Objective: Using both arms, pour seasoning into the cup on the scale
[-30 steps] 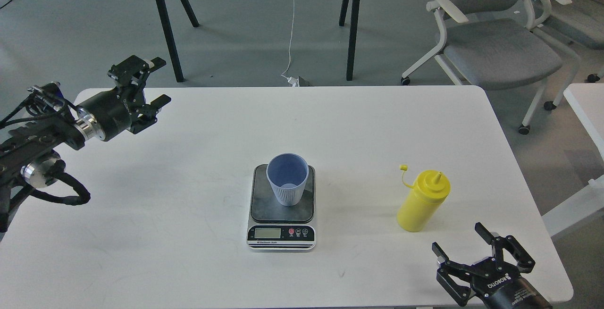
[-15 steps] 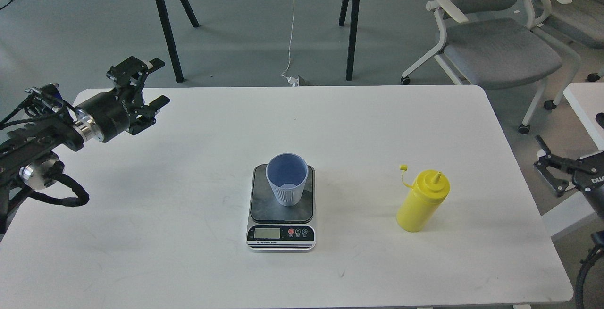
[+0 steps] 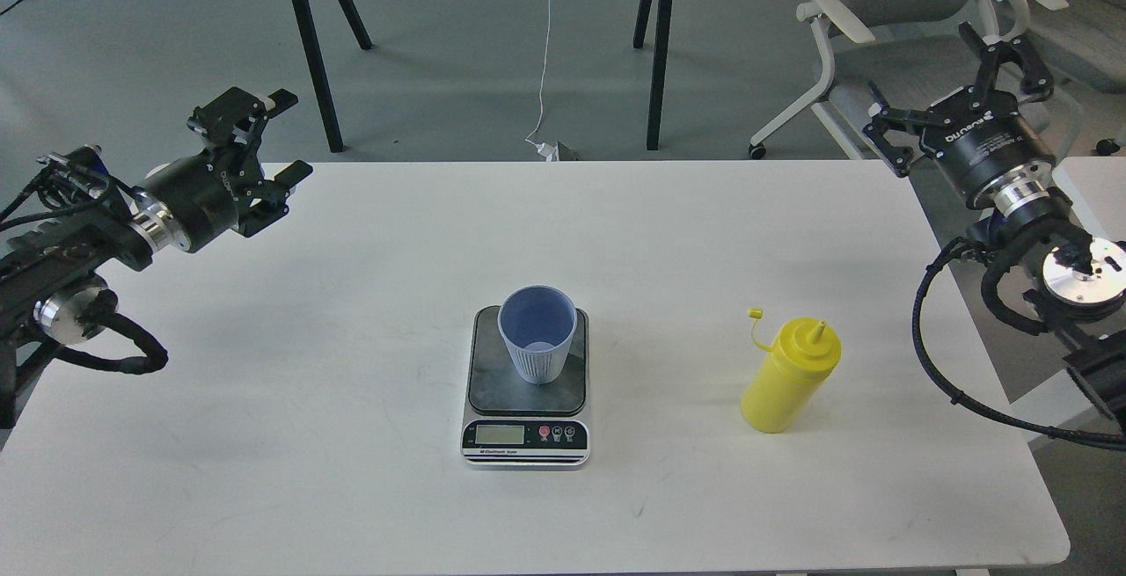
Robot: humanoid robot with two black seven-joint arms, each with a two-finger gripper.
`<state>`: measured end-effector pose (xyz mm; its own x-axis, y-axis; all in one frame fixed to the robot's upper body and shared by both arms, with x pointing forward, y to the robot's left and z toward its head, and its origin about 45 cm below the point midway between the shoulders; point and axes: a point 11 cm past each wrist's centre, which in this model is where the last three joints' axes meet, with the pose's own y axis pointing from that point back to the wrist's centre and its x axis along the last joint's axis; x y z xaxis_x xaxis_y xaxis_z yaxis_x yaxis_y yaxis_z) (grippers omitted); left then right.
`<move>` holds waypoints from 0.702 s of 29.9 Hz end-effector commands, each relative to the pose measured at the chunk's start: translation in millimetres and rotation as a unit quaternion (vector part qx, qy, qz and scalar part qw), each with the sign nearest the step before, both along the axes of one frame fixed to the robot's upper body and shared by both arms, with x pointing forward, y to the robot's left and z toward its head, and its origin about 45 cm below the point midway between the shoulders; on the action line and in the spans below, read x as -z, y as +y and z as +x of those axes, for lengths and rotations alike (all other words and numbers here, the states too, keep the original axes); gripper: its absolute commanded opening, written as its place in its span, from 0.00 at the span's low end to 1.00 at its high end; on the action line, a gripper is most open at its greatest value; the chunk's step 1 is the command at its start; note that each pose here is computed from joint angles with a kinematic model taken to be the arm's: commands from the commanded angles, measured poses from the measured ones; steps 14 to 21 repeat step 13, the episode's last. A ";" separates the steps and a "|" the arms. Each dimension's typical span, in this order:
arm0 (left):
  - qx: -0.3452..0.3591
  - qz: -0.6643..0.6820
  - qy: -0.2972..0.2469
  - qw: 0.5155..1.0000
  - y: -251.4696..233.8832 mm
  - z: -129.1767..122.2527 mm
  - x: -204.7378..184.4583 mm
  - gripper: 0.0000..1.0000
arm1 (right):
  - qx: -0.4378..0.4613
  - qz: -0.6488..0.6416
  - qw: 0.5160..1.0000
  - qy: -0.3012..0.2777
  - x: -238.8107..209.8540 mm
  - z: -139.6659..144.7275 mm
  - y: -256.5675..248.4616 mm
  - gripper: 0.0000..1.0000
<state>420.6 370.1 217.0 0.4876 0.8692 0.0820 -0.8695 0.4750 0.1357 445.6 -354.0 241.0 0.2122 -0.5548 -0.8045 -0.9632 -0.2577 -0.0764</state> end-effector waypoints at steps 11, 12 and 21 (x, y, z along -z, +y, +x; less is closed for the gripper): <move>-0.007 -0.029 -0.013 0.999 -8.3 5.1 -4.8 1.00 | -0.028 -0.021 0.999 0.018 28.6 -7.9 27.4 0.99; -0.005 -0.031 -0.013 0.999 -10.6 5.2 -4.0 1.00 | -0.028 -0.022 0.999 0.019 30.2 -8.7 26.7 0.99; -0.005 -0.031 -0.013 0.999 -10.6 5.2 -4.0 1.00 | -0.027 -0.022 0.999 0.019 30.5 -9.0 26.8 0.99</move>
